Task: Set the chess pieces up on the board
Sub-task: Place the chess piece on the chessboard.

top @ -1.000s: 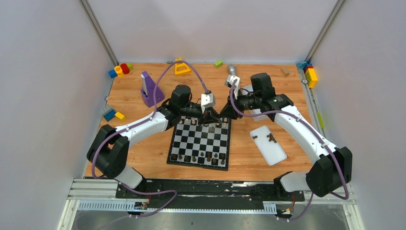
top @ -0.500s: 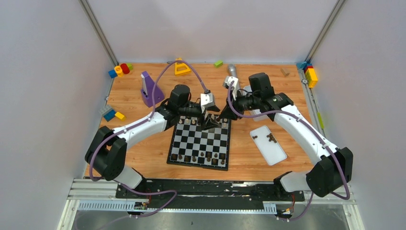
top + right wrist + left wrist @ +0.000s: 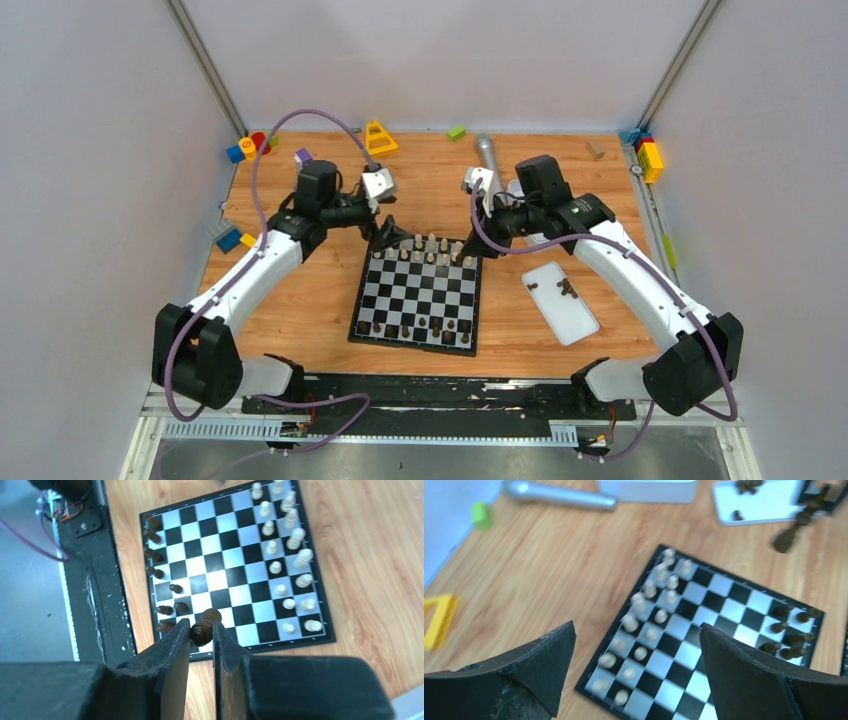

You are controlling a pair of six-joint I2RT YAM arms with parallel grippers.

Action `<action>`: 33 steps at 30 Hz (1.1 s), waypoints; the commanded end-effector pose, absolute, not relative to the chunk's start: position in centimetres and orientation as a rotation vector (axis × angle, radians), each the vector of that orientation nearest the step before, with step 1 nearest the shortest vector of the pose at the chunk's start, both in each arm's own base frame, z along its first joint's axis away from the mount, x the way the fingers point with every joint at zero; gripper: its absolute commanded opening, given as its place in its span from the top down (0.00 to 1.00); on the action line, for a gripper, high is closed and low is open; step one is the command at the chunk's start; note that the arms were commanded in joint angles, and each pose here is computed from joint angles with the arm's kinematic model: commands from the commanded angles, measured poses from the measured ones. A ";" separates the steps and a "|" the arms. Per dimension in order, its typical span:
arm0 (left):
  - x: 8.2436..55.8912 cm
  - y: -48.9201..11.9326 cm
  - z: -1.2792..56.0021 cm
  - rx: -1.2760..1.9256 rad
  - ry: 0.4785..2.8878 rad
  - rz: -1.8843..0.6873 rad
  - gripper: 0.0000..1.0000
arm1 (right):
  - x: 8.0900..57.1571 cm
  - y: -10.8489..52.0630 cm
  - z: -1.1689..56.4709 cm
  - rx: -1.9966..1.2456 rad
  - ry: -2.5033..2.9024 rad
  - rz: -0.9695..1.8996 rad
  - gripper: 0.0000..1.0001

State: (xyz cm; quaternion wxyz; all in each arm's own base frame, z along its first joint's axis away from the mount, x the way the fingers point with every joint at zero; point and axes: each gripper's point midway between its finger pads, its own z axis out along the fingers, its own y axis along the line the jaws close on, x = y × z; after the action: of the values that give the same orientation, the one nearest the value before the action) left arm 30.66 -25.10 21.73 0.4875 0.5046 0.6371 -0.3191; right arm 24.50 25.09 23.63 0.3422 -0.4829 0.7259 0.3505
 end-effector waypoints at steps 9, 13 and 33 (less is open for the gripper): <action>33.5 -13.2 26.8 0.866 1.827 -0.394 0.00 | 17.4 31.9 20.0 -1.682 1.802 0.981 1.00; 33.6 -12.2 27.4 0.811 1.862 -0.362 0.00 | 16.0 34.2 18.3 -1.780 1.796 1.010 1.00; 33.1 -12.4 28.2 0.791 1.822 -0.372 0.00 | 14.5 36.3 12.2 -1.915 1.824 0.975 1.00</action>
State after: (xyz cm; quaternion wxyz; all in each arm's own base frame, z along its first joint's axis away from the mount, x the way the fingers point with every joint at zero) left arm 33.22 -12.42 26.56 0.5091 0.3385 0.7758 -0.1561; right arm 14.12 35.50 12.52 0.1395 -0.6598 0.6536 0.3435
